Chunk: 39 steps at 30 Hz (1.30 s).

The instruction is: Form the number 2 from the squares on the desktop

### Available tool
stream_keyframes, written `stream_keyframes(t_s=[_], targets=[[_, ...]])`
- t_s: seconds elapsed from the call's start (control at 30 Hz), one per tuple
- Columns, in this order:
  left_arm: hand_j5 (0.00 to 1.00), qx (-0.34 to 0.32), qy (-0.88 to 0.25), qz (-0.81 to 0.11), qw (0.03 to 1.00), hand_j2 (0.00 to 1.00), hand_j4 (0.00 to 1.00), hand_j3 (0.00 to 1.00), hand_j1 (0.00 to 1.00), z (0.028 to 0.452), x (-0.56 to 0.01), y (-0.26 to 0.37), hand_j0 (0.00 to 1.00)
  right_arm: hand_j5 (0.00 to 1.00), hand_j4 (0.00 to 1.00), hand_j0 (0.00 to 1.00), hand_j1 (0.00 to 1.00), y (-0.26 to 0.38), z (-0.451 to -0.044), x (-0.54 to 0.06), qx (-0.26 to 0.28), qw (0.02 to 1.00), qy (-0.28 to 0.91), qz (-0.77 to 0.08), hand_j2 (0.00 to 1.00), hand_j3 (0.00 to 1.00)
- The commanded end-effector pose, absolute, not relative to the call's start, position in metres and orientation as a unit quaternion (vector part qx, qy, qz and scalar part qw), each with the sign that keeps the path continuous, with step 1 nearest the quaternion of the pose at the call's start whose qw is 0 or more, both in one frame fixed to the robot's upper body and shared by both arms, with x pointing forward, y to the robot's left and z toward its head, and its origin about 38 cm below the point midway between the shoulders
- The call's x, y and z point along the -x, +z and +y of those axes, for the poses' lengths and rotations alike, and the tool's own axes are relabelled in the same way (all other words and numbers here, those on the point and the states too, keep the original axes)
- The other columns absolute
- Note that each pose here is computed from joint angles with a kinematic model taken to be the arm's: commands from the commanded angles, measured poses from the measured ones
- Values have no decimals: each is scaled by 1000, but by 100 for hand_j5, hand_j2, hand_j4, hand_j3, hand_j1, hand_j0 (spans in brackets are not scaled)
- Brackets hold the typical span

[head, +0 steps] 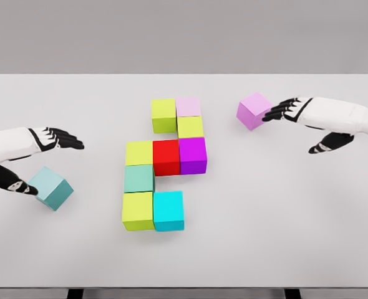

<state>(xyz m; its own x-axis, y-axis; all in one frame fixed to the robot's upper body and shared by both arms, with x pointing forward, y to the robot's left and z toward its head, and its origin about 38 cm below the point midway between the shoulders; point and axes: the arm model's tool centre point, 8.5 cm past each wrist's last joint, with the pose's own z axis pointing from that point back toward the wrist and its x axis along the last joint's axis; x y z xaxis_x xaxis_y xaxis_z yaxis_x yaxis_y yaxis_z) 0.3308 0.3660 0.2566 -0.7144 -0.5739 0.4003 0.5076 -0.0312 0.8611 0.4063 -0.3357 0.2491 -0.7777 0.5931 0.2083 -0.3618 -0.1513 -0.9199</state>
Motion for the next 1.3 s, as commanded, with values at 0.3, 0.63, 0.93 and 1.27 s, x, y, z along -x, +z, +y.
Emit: stream_keyframes(t_s=[0.3,0.63,0.93,1.27], targets=[[100,-89,-764,-520,371,100,100,100,100,378,-327,232,100,100,100,100,100,226,-349,-420,104,357,745,-554,100,100],[100,-135,-721,-530,426,100,100,100,100,398,-333,212,100,100,100,100,100,227,-329,-444,107,369,726,-570,100,100],[100,-133,-720,-530,428,100,100,100,100,389,-332,195,100,100,100,100,100,244,-308,-476,159,420,719,-531,100,100],[100,-139,-727,-511,437,100,100,100,100,393,-330,182,100,100,100,100,100,254,-277,-487,164,376,778,-475,100,100]])
